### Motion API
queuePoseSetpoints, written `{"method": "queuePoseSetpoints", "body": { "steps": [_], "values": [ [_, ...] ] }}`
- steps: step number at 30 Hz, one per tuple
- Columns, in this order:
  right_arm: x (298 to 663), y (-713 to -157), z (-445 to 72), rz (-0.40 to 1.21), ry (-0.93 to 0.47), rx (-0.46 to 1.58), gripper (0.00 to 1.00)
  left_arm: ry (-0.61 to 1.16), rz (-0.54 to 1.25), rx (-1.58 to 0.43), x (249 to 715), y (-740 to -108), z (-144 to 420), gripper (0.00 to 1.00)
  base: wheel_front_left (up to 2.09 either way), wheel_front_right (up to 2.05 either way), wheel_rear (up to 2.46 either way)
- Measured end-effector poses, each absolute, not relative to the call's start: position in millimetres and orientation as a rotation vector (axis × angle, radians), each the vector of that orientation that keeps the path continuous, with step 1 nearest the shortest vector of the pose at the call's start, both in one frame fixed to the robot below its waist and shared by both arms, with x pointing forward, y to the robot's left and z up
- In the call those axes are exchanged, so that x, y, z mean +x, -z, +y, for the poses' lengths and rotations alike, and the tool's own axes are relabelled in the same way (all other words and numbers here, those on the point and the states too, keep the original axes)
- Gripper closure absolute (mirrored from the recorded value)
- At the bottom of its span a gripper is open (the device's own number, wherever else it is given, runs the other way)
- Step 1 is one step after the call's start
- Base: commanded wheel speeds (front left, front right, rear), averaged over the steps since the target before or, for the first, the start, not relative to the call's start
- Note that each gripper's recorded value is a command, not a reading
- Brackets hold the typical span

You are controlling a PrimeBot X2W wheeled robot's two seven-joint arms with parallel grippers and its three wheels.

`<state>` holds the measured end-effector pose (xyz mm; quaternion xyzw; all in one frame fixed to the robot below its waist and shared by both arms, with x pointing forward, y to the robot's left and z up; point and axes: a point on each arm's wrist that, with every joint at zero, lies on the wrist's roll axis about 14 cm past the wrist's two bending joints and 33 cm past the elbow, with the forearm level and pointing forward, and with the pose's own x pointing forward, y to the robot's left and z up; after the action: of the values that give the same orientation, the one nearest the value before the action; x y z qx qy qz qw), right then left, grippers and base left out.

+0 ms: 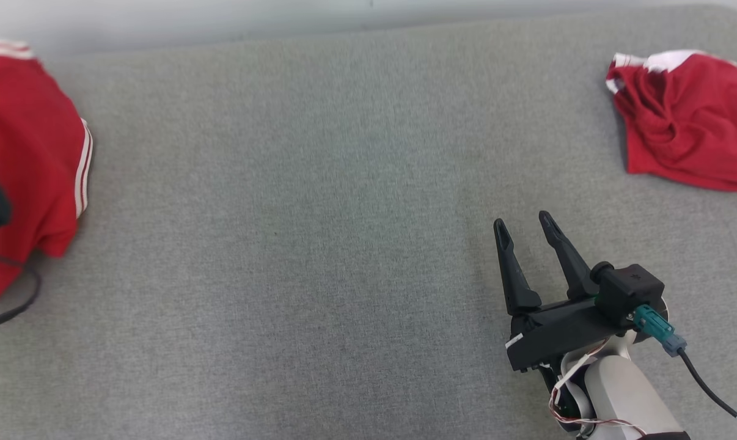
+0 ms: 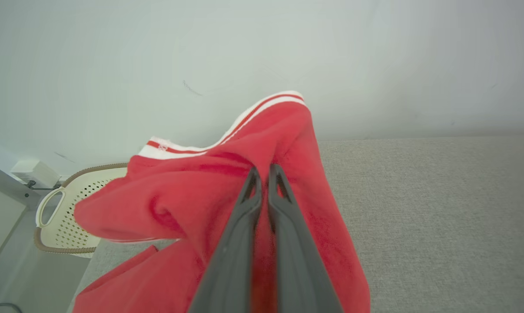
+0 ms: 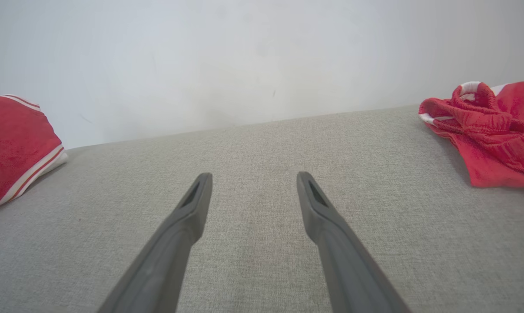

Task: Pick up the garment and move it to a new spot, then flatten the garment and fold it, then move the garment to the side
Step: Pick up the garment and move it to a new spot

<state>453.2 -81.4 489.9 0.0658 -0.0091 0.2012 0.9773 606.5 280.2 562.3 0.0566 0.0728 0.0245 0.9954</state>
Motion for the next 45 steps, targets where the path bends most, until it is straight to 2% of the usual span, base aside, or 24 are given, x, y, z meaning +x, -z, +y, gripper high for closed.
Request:
{"method": "queuePoseSetpoints", "body": {
  "steps": [9, 15, 25, 30, 35, 45],
  "values": [
    [440, -508, -87, -0.057, -0.384, 0.141, 0.00, 0.125, -0.077, 0.169, 601, -645, 214, 1.00, 0.00, 0.00, 0.00],
    [428, -523, -98, -0.095, -0.344, 0.148, 0.00, 0.293, -0.219, 0.195, 581, -702, 150, 1.00, 0.00, 0.00, 0.00],
    [411, -535, -118, -0.129, -0.277, 0.162, 0.00, 0.564, -0.335, 0.207, 535, -740, 48, 1.00, 0.00, 0.00, 0.00],
    [406, -536, -127, -0.135, -0.246, 0.166, 0.00, 0.702, -0.374, 0.197, 505, -745, 0, 1.00, 0.00, 0.00, 0.00],
    [405, -537, -131, -0.140, -0.234, 0.169, 0.00, 0.775, -0.368, 0.184, 486, -739, -23, 1.00, 0.00, 0.00, 0.00],
    [410, -533, -129, -0.134, -0.237, 0.168, 0.00, 0.843, -0.182, 0.084, 471, -652, -37, 1.00, 0.00, 0.00, 0.00]
  ]
}}
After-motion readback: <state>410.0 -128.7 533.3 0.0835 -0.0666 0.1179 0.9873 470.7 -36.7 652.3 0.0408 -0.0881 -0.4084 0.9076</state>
